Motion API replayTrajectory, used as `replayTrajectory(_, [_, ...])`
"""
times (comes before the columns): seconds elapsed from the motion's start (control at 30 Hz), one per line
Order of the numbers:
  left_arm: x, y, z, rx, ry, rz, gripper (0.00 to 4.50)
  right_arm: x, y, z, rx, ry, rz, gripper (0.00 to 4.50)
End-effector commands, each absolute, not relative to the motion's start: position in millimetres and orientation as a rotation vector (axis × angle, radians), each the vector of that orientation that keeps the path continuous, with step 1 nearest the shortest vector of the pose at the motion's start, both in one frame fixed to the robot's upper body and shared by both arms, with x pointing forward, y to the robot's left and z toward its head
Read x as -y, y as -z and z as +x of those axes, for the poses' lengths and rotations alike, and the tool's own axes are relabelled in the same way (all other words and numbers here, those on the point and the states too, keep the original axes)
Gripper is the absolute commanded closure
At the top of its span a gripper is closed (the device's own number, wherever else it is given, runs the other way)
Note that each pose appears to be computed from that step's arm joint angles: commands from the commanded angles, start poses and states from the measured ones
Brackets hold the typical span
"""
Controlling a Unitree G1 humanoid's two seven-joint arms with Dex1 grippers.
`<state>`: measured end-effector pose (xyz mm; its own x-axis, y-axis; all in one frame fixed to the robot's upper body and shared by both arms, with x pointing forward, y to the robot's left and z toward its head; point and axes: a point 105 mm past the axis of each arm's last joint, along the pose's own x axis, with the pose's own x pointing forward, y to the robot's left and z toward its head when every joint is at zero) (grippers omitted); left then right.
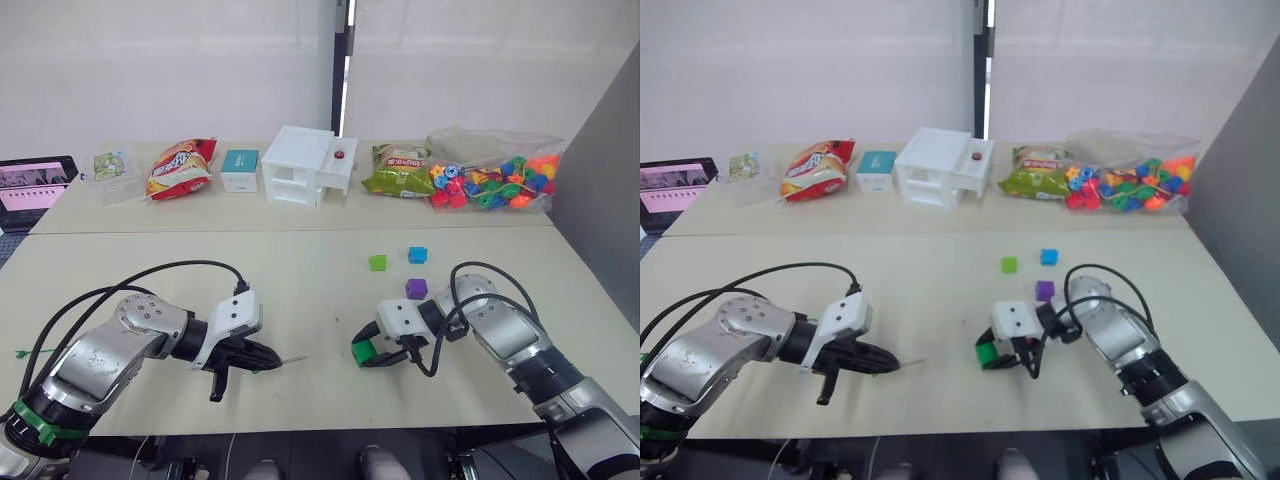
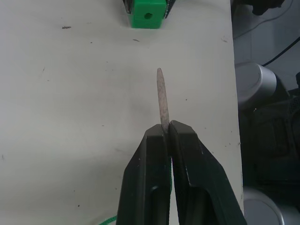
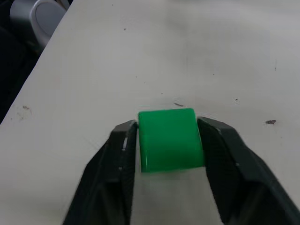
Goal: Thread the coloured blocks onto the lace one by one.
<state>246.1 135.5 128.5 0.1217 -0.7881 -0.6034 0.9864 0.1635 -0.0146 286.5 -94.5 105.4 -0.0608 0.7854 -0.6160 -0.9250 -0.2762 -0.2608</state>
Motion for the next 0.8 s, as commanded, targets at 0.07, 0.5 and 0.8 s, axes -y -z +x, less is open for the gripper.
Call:
replayTrajectory(0.07, [-126,-136,246,-0.531,1.37,0.468,4.5,88,-115,280,-0.189,-1.635,-0.712,3.32])
replayTrajectory(0.5, [-97,-133,255,-0.659,1.394,0.526,4.5,71,-100,284,-0.289,-1.392,-0.659,3.32])
replayTrajectory(0.8, [-93,-127,270,-0.667,1.352,0.599,4.5,71,-97,272,-0.322,-1.471,-0.687,3.32])
